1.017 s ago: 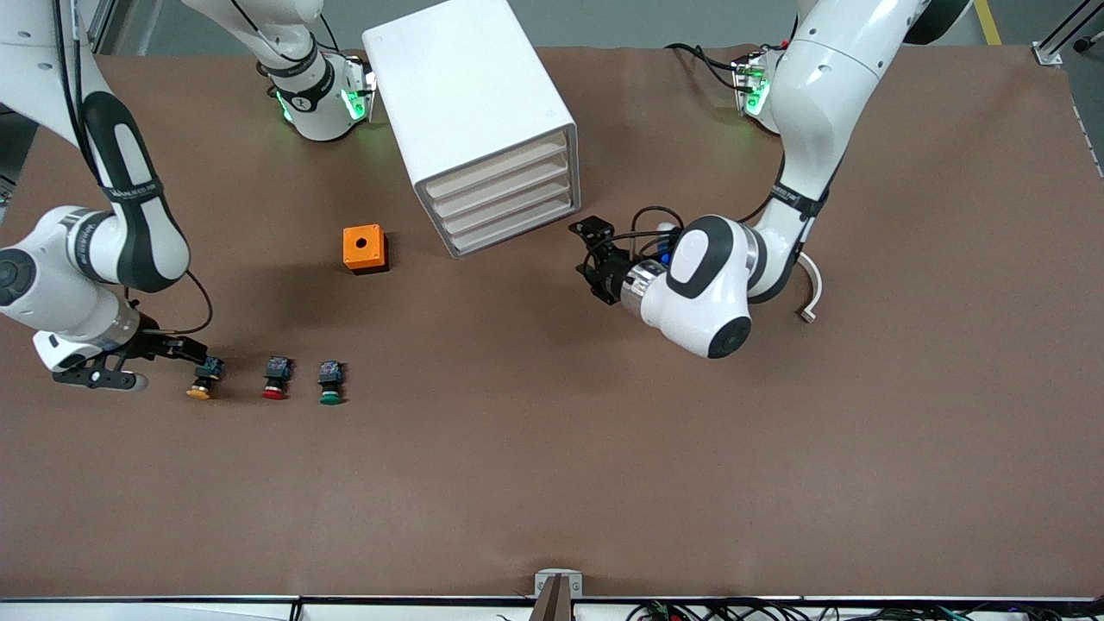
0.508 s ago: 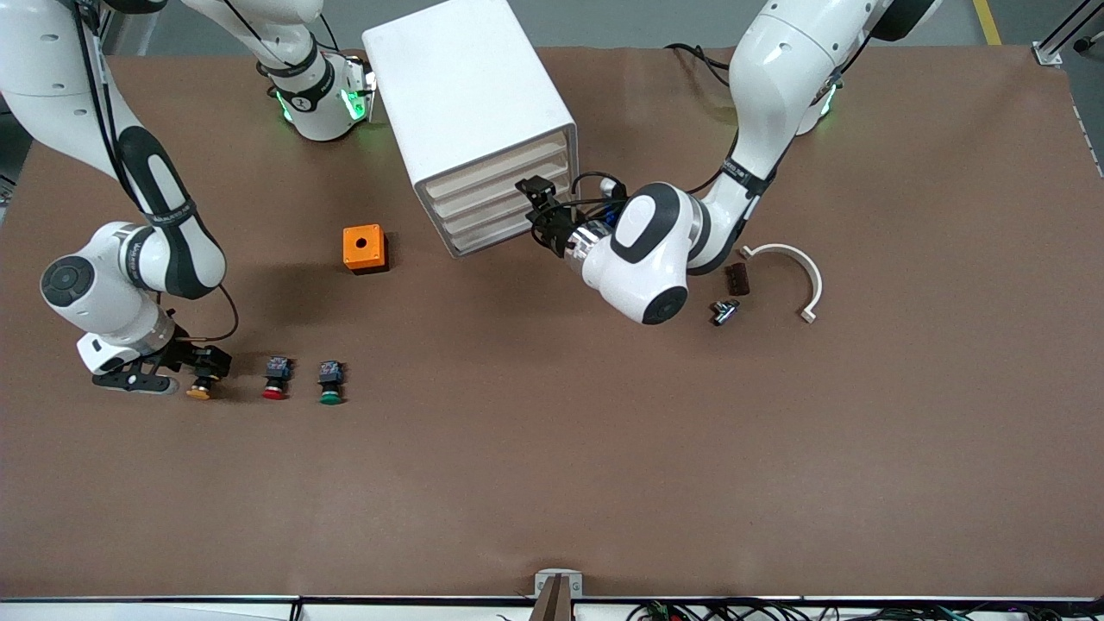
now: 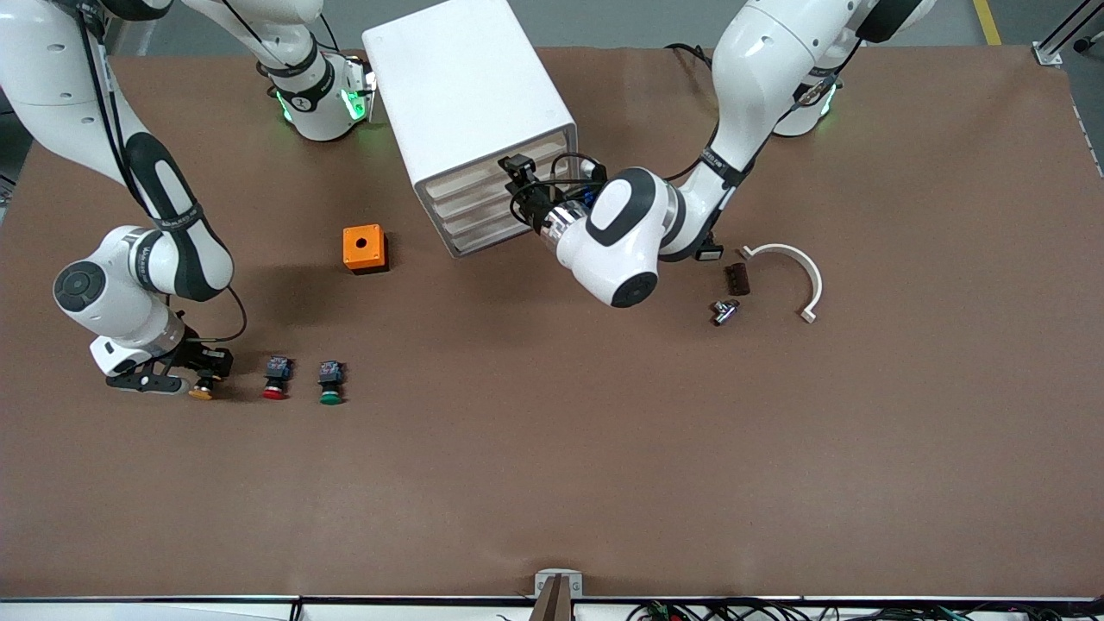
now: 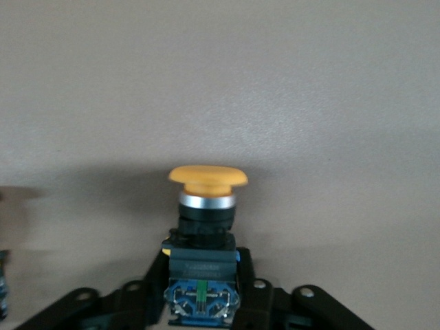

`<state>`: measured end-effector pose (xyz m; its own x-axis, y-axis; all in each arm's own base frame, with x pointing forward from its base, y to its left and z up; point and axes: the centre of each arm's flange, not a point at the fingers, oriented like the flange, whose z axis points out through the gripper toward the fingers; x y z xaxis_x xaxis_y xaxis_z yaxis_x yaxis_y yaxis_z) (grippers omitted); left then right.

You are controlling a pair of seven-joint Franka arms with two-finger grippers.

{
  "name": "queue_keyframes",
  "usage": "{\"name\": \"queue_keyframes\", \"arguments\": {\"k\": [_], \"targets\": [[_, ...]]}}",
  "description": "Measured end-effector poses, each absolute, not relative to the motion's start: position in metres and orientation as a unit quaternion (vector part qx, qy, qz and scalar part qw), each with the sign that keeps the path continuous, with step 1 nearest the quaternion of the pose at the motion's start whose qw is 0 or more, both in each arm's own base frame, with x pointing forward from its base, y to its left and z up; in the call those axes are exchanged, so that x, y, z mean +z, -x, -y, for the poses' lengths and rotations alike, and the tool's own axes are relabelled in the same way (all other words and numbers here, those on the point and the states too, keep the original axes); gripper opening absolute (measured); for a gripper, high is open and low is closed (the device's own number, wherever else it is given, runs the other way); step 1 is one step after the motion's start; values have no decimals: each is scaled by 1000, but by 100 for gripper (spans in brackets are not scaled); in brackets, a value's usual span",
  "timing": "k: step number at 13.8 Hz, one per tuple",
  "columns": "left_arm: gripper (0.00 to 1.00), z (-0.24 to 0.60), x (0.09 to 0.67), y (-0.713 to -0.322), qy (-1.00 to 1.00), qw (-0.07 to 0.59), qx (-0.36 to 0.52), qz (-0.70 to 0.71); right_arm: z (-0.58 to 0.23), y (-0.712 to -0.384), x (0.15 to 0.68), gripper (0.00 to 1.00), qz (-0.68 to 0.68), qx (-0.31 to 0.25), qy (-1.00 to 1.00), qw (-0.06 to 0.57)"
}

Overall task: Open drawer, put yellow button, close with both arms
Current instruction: 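Lift the yellow button with the right gripper while the left gripper withdraws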

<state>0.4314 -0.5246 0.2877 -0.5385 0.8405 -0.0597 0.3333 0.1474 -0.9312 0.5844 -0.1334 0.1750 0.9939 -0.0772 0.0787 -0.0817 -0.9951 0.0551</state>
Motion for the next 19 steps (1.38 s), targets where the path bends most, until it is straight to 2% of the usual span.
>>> {"name": "queue_keyframes", "arguments": {"k": [2,4,7,9,11,13,17,19], "targets": [[52,527,283,-428,410,255,507,714,131,-584,183,41,50,14,-999,18],[46,530,277,-424,410,260,506,713,118,-594,216,41,77,-16,-997,-18],[14,532,275,-422,411,261,506,712,77,-613,313,41,121,-60,-990,-43],[14,532,277,-423,412,259,506,712,37,-617,378,41,160,-67,-984,-42],[14,531,280,-429,412,254,507,714,-10,-613,420,41,200,-66,-977,-40],[14,518,281,-449,408,237,509,720,-57,-608,441,41,240,-66,-968,-38],[14,465,282,-521,390,178,527,734,-156,-599,461,41,316,-61,-946,-42],[14,445,283,-543,387,158,535,735,-197,-590,469,41,345,-58,-936,-43]]}}
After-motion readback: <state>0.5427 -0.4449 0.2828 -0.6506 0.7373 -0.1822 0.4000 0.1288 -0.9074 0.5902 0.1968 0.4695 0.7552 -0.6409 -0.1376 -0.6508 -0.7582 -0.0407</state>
